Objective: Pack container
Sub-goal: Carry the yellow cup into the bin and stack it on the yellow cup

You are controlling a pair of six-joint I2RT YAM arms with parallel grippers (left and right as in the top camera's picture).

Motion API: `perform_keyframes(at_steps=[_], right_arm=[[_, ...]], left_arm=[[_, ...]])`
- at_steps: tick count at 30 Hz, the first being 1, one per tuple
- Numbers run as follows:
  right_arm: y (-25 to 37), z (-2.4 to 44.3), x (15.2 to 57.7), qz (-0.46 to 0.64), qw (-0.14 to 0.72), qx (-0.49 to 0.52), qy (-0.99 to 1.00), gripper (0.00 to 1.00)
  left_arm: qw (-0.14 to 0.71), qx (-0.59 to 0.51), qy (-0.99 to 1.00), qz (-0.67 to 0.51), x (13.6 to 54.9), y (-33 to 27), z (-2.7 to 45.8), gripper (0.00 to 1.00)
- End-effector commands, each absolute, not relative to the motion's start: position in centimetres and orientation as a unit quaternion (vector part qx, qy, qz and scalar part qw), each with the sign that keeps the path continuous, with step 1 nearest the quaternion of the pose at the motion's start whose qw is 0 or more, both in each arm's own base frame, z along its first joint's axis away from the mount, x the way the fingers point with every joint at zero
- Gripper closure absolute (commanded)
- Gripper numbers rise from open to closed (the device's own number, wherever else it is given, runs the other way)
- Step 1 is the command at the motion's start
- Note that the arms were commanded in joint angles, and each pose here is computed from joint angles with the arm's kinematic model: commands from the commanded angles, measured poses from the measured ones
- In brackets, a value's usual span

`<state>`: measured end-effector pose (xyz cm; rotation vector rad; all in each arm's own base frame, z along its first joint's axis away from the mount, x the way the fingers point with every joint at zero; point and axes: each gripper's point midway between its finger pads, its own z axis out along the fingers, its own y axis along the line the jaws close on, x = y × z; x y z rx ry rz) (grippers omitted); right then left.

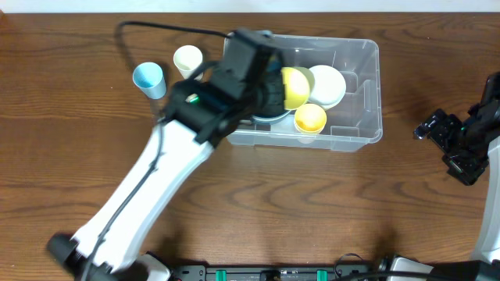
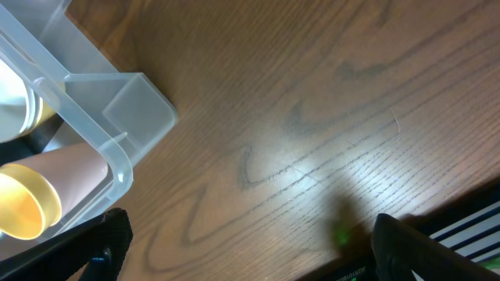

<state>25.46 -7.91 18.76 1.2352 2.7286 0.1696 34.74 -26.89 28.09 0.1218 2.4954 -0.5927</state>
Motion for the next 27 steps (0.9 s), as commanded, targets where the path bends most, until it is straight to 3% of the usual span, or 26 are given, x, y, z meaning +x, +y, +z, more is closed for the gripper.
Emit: perform_keyframes(at_steps=[1, 8, 27], right_arm=[[-8.0, 19.0, 25.3, 0.057, 0.076, 0.417, 0.904, 0.01], [-8.0, 19.0, 25.3, 0.057, 0.076, 0.418, 0.904, 0.01], [-8.0, 19.0, 25.3, 0.057, 0.076, 0.418, 0.904, 0.01]], left_arm=[[0.278, 0.05, 0.936, -0.21, 35.9, -28.2, 26.6, 0.94], [0.241, 0.052, 0.951, -0.185, 37.0, -29.3, 22.1, 0.94], [0.189, 0.065, 0.968, -0.154, 36.3, -30.3, 17.4, 0.94]])
